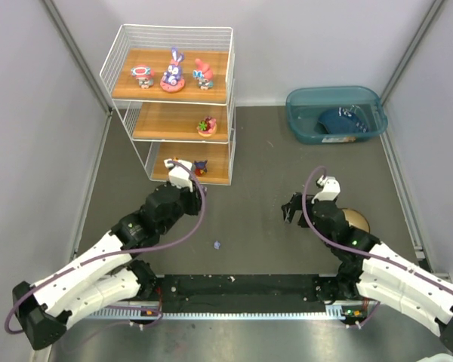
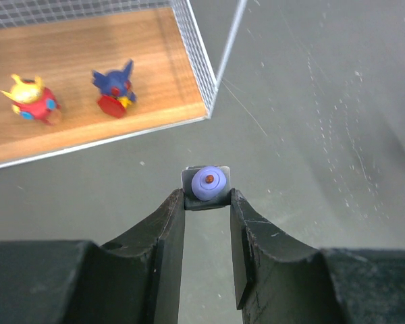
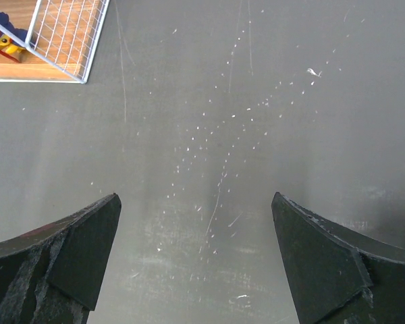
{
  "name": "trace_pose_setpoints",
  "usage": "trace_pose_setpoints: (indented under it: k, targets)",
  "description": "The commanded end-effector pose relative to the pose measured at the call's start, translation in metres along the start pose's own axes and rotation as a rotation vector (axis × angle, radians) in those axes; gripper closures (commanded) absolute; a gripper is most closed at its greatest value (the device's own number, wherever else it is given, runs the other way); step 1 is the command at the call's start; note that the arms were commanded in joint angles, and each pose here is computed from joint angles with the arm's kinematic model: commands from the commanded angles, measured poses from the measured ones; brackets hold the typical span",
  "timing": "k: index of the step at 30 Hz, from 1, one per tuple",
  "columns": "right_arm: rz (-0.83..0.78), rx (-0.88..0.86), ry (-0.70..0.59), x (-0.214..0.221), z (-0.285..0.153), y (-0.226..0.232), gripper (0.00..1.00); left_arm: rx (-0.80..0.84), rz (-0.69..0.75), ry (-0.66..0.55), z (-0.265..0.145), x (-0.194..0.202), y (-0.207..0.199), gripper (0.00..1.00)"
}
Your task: Place and organize the plastic toys onto the shelf
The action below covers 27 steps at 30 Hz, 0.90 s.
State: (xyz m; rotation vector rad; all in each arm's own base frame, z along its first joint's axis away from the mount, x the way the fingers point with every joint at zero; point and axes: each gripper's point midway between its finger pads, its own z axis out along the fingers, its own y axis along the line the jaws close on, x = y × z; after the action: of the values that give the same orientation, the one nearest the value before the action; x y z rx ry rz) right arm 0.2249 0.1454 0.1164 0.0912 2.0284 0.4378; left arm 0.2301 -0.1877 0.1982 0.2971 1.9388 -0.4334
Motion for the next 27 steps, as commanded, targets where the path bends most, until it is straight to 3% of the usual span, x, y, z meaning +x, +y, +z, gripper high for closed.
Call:
trace_pose_setpoints:
  k: [1, 27]
  targets:
    - [0.013, -0.009, -0.033, -0.011, 0.005, 0.004, 0.05, 0.031, 0.011, -0.125, -0.008, -0.058, 0.007, 1.00]
    - [-0.002, 0.012, -0.042, -0.011, 0.009, -0.004, 0.04, -0.086, 0.092, -0.419, 0.008, -0.188, 0.063, 1.00]
